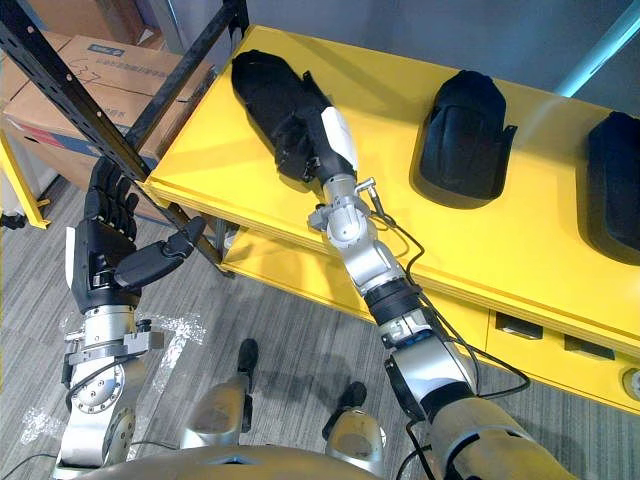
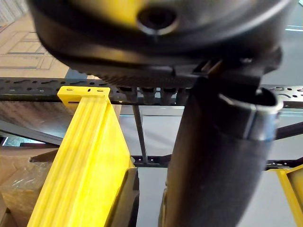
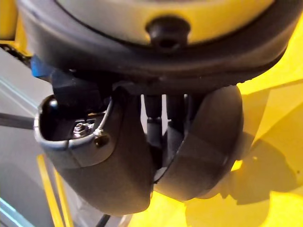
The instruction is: Walk over and take three plastic housings, then place them on the shelf
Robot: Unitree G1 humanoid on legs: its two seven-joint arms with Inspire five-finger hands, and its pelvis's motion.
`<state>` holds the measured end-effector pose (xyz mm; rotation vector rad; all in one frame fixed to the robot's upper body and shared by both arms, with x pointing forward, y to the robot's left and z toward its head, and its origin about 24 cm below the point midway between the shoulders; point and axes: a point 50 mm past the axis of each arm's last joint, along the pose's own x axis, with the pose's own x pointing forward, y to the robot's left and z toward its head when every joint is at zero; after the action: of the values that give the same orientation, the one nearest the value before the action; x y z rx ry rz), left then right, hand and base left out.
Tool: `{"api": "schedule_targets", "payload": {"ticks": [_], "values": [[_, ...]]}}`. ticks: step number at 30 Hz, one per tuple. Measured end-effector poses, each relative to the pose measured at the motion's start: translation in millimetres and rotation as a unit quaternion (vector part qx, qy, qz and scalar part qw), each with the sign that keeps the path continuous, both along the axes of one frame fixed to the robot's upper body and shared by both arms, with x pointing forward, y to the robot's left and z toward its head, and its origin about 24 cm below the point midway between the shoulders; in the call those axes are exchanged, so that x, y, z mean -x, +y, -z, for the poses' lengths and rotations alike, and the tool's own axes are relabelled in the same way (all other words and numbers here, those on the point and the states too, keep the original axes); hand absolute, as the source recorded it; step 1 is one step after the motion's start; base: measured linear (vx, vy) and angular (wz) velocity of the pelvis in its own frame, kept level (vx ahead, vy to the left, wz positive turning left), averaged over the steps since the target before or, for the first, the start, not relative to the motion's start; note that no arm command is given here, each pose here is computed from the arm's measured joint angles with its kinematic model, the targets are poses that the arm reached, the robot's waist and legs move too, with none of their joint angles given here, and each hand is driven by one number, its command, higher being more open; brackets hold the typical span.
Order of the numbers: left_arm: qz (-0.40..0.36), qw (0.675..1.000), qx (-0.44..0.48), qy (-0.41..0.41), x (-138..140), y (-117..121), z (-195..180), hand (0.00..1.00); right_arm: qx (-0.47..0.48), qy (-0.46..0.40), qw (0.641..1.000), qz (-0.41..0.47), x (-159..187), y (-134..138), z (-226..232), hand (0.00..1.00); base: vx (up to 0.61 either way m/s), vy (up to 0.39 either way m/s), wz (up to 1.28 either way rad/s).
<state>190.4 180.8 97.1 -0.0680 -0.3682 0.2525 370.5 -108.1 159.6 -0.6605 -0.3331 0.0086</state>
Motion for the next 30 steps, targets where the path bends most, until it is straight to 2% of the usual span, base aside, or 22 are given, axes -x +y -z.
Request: {"api": "schedule_targets", "payload": {"ticks": [5, 6, 10, 16, 22, 26, 30], "values": [[0.005, 1.000, 0.004, 0.002, 0, -3, 1, 1.00, -0.015, 0.005, 1.000, 0.015, -6, -3, -4, 0.00, 0.00, 0.000, 0.00], [0.008, 1.000, 0.006, 0.005, -1, -5, 1, 1.00, -0.015, 0.006, 1.000, 0.015, -6, -3, -4, 1.00, 0.00, 0.000, 0.00], [0.017, 1.000, 0.007, 0.013, -1, -7, 4, 1.00, -0.019, 0.006, 1.000, -0.010, -7, 0, -5, 1.00, 0.00, 0.000, 0.00], [0.025, 0.999, 0.023, 0.012, -2, -10, 4, 1.00, -0.084, 0.012, 0.994, -0.064, -5, 8, -6, 1.00, 0.00, -0.011, -0.01], [0.047, 0.998, 0.028, 0.015, -2, -19, 6, 1.00, -0.080, 0.005, 0.993, -0.086, 4, 15, -5, 1.00, 0.00, 0.000, 0.00], [0.057, 0.997, 0.025, 0.037, -3, -21, 16, 1.00, -0.058, -0.031, 0.989, -0.131, 20, 22, -21, 1.00, -0.01, -0.015, -0.03], [0.075, 0.995, 0.013, 0.059, -1, -21, 25, 1.00, 0.040, -0.115, 0.977, -0.174, 42, 10, -66, 1.00, -0.01, -0.006, -0.01]]}}
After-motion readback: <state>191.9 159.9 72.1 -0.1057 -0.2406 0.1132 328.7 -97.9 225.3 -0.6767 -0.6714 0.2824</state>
